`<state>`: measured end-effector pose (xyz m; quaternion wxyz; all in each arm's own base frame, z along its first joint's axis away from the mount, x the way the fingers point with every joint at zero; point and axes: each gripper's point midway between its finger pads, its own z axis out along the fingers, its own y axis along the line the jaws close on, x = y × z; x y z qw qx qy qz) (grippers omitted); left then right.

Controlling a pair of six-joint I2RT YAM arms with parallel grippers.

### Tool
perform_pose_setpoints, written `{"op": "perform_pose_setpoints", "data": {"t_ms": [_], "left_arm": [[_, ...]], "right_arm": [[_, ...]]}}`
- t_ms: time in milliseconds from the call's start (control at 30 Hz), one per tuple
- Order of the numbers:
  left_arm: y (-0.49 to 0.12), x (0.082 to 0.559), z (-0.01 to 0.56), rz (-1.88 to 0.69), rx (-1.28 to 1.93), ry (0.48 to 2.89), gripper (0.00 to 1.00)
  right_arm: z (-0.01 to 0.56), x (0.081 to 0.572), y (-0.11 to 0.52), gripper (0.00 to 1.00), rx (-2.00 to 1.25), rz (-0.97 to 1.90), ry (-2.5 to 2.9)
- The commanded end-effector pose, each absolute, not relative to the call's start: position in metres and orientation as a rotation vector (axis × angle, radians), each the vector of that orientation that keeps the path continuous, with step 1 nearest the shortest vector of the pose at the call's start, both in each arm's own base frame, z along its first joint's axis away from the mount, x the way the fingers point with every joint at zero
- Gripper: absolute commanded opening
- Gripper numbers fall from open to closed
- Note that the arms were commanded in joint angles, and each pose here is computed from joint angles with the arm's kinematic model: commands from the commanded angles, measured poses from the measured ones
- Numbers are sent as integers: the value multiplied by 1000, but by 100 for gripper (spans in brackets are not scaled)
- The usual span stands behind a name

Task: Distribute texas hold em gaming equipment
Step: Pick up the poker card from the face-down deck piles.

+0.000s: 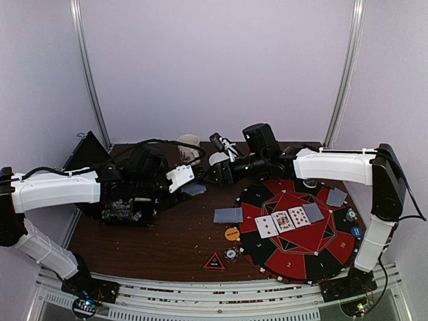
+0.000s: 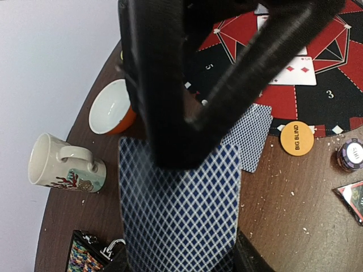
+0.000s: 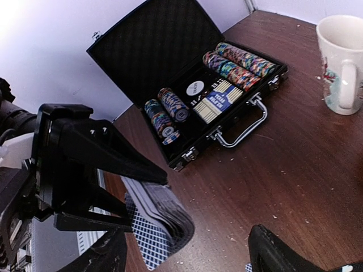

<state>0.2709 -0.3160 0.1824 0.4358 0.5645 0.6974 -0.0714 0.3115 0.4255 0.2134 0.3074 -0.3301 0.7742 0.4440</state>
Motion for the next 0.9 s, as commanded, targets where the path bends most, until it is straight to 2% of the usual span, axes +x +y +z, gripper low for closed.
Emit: {"op": "perform_pose_setpoints", "data": {"t_ms": [0,67,267,433,567,867], "left_arm": [[-321,273,199,-187,1366,1674,44],[-321,273,200,-190,1367,1672,44],[-322,273,199,-192,1370,1672,44],[-321,273,199,-185,1366,1672,44],[-321,274,199,-181,1365,1674,44],[-320,274,197,-177,1366,1679,44]], "right_arm": [[220,301,445,76,-965,1218,1959],[214,307,448,75,-946,1187,1972],[205,327,451,60,-912,1087,2014],[204,329,445,34,-930,1029,2030],[208,329,433,20,-932,965,2042],[217,329,414,11,-933,884,2058]]}}
